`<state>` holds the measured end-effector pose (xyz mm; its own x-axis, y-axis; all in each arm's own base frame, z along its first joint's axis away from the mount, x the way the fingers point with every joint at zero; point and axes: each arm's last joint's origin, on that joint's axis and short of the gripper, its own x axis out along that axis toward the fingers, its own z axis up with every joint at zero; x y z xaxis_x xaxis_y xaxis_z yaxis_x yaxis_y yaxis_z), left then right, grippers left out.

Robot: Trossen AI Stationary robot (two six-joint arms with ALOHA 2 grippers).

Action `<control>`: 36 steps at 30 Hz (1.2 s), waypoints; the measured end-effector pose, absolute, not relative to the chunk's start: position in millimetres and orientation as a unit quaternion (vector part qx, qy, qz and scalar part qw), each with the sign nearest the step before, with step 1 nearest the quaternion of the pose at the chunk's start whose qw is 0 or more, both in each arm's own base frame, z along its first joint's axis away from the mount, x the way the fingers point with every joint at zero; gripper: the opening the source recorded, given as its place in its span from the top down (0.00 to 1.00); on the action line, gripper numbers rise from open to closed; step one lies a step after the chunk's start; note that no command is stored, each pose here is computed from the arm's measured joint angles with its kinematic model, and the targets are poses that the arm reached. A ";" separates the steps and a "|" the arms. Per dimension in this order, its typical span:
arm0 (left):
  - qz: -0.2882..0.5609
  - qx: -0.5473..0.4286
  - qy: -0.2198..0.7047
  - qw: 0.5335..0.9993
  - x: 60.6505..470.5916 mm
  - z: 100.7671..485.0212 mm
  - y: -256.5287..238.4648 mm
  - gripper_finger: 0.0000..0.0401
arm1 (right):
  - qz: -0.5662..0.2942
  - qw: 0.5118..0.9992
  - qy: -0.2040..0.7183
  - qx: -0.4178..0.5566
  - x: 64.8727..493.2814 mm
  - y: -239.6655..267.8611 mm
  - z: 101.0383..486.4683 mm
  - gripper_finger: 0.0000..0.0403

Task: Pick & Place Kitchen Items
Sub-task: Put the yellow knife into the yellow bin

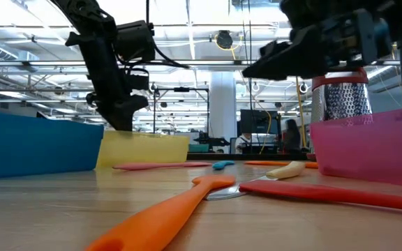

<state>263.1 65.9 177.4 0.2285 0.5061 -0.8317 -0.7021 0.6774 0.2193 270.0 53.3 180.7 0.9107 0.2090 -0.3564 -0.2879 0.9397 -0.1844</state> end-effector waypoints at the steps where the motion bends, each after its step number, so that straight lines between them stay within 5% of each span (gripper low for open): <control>1: 0.389 -0.101 0.483 0.778 263.5 177.6 66.0 0.64 | 0.130 0.965 0.192 -0.121 277.0 54.7 181.0 0.60; 13: 0.389 -0.106 0.464 0.789 267.1 179.2 66.7 0.64 | 0.173 0.814 0.543 -0.113 303.8 61.5 164.4 0.60; 28: 0.387 -0.107 0.454 0.795 269.5 180.3 67.2 0.64 | 0.233 0.795 0.529 -0.183 317.3 63.4 132.2 0.61; 36: 0.387 -0.107 0.454 0.796 269.5 180.3 67.1 0.64 | 0.237 0.792 0.531 -0.185 317.4 58.1 131.2 0.81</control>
<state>269.5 67.1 180.3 0.2885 0.5195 -0.8043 -0.7132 0.6771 0.1815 317.4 58.1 131.2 0.3239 0.1796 -0.9289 -0.5726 0.8188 -0.0413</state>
